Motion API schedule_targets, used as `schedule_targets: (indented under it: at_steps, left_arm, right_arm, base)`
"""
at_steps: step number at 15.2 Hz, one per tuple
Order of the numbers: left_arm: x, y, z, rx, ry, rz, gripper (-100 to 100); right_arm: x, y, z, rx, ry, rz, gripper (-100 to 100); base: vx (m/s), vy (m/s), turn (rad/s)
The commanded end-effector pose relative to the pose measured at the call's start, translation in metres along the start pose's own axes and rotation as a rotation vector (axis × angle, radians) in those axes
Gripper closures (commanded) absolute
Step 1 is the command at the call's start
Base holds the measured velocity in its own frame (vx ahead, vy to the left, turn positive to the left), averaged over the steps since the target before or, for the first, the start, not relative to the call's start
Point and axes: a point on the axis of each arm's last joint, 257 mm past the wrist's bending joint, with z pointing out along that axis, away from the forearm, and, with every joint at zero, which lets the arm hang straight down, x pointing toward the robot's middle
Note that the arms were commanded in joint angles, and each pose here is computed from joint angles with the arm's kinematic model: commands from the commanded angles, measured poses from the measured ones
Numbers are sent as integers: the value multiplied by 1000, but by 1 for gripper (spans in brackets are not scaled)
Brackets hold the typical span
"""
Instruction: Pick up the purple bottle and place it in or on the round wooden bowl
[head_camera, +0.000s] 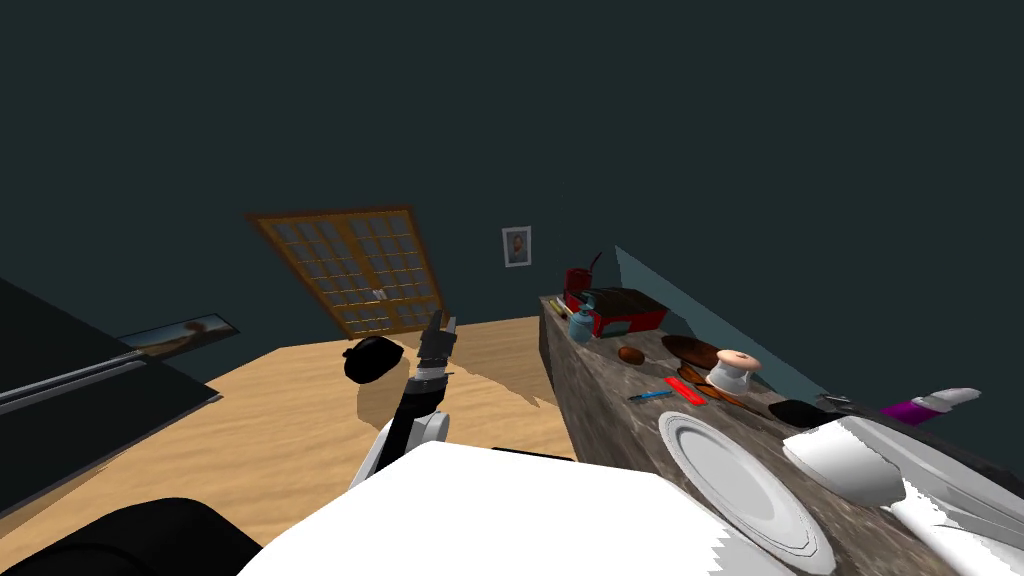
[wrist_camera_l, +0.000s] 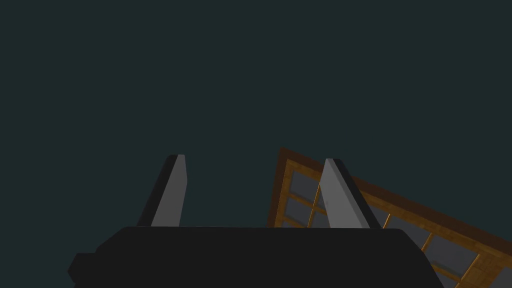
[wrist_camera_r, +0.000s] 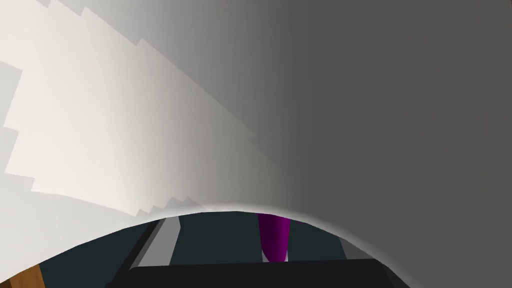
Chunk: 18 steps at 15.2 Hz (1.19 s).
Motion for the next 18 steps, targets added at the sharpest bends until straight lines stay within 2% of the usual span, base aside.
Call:
schedule_targets:
  at_steps: [1, 3, 4, 5, 6, 11, 12, 13, 18]
  left_arm:
    - [0, 0, 0, 0, 0, 0, 0]
    - [0, 0, 0, 0, 0, 0, 0]
    - [0, 0, 0, 0, 0, 0, 0]
    - [0, 0, 0, 0, 0, 0, 0]
    - [0, 0, 0, 0, 0, 0, 0]
    - [0, 0, 0, 0, 0, 0, 0]
    - [0, 0, 0, 0, 0, 0, 0]
    - [0, 0, 0, 1, 0, 0, 0]
    - [0, 0, 0, 1, 0, 0, 0]
  right_arm:
    - [-1, -12, 1, 36, -2, -8, -100]
    - [-1, -26, 4, 77, -4, -20, -100]
    - [0, -18, 2, 52, -3, -13, -100]
    - [0, -20, 3, 58, -3, -15, -100]
    - [0, -20, 3, 58, -3, -14, 100]
    - [-1, -20, 3, 59, -4, -14, 100]
    - [-1, 1, 3, 11, -11, -55, 100]
    - [-1, 1, 3, 11, -11, -55, 100]
    - [-4, 45, 2, -89, -27, -137, 100]
  base:
    - [135, -2, -11]
    - [112, -7, -11]
    - [62, -10, -5]
    - [24, -3, 2]
    - [12, -1, 2]
    - [1, 0, 0]
    - [-113, 25, 120]
    - [-218, 23, 154]
    - [-272, 15, 152]
